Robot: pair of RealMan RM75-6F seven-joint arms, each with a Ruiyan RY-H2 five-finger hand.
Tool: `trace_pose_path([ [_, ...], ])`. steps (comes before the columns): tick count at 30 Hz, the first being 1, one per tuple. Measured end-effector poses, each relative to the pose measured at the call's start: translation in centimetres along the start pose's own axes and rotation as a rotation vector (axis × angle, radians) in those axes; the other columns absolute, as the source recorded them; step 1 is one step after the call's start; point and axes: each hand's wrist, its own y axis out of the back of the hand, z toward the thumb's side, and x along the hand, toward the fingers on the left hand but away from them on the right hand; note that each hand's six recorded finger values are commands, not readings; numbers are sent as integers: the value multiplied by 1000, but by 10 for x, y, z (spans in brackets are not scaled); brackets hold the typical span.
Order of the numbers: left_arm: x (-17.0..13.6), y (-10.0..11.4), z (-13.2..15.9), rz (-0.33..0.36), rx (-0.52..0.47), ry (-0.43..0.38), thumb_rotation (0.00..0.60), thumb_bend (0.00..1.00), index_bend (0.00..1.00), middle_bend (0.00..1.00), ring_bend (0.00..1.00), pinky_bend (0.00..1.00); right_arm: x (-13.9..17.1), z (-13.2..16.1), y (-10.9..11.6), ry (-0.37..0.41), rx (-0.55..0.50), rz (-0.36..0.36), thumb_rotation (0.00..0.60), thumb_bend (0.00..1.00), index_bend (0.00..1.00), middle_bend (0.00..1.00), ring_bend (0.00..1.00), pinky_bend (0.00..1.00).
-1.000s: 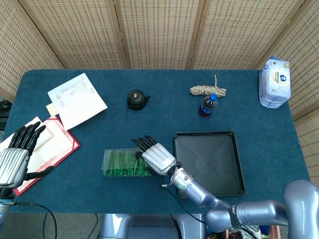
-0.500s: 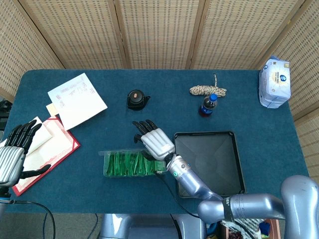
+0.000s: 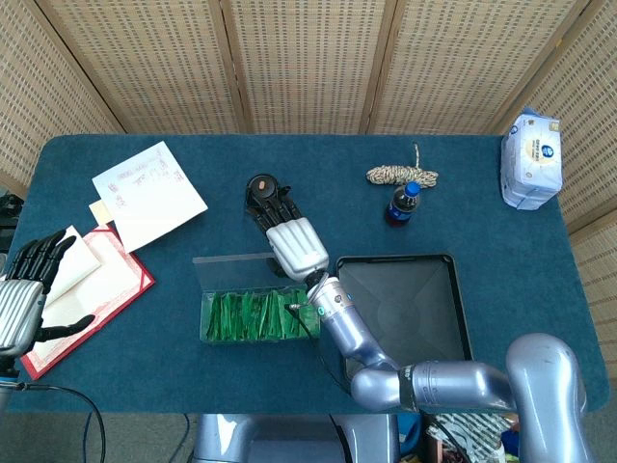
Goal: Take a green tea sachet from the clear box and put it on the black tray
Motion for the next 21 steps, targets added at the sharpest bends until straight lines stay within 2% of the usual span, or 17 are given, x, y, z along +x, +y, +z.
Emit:
trace_pose_path([
  [9, 1, -1, 0, -1, 2, 4, 600, 67, 0, 0, 0, 0, -5, -1, -12, -5, 18, 24, 600, 488, 105, 0, 0, 51],
  [11, 1, -1, 0, -2, 3, 4, 600, 67, 0, 0, 0, 0, -4, 0, -11, 2, 19, 22, 600, 461, 107, 0, 0, 51],
  [13, 2, -2, 0, -5, 3, 4, 600, 67, 0, 0, 0, 0, -2, 2, -10, 15, 20, 19, 600, 404, 151, 0, 0, 51],
  [17, 3, -4, 1, -14, 2, 0, 600, 67, 0, 0, 0, 0, 4, 7, -1, 73, 47, -10, 600, 324, 296, 30, 0, 65],
  [21, 3, -6, 4, -23, 7, -8, 600, 68, 0, 0, 0, 0, 18, 16, 10, 193, 109, -72, 600, 322, 355, 66, 0, 69],
])
